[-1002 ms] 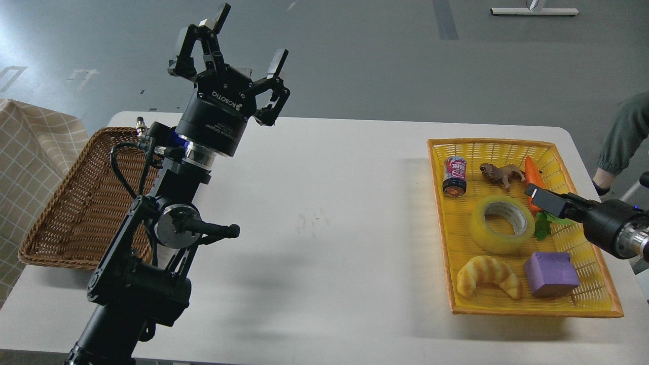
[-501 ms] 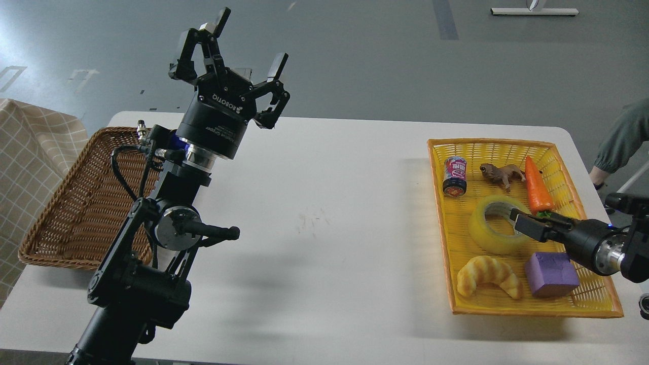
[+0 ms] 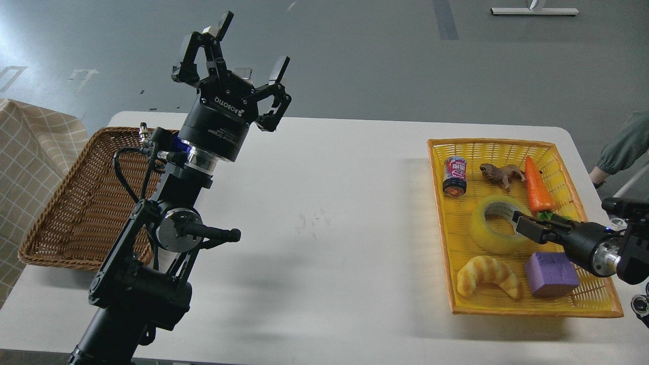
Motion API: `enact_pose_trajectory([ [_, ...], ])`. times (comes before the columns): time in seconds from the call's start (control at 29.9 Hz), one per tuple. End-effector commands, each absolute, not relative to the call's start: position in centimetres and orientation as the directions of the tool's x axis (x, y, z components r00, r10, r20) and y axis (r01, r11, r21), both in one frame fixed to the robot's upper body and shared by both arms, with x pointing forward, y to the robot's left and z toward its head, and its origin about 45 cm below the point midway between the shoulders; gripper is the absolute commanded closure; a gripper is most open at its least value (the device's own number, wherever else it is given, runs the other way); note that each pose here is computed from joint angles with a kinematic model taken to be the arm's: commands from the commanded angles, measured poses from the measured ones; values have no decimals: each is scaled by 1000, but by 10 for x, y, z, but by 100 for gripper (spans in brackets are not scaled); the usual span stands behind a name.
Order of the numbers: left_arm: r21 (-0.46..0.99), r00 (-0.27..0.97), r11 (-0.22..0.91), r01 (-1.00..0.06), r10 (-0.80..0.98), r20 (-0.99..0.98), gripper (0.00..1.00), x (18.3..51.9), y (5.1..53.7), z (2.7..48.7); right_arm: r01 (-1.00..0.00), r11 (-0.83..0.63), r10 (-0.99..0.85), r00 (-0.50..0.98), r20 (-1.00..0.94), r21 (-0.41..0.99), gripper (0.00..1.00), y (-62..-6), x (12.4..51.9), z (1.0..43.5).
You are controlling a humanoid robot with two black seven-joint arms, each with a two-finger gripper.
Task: Place and transfer tape with both arms
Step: 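Insert the right gripper into the tape roll's hole and close it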
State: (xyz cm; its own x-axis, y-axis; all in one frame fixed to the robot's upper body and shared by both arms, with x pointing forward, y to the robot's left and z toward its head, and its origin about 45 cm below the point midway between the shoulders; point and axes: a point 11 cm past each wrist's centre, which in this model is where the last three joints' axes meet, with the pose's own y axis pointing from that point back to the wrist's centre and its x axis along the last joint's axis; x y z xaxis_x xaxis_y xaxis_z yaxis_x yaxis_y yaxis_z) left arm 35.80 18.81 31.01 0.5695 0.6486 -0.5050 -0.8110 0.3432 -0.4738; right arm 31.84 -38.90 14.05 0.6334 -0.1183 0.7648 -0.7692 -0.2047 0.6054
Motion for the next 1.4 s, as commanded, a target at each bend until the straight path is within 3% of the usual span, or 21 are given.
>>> enact_pose_trajectory([
  [0.0,-472,569,344,-812,648,-506,1,358,188,309,-778,-194,-117,624,773,598,12,-391,321,139],
  [0.74,-470,563,337,-816,651,-509,1,359,190,308,-821,-202,-205,569,796,535,17,-371,325,118],
  [1.07,-469,562,338,-816,650,-511,1,359,190,308,-819,-192,-202,572,795,541,0,-375,329,122],
  [1.37,-467,564,342,-816,647,-513,1,359,188,307,-783,-205,-195,620,760,587,1,-374,325,117],
])
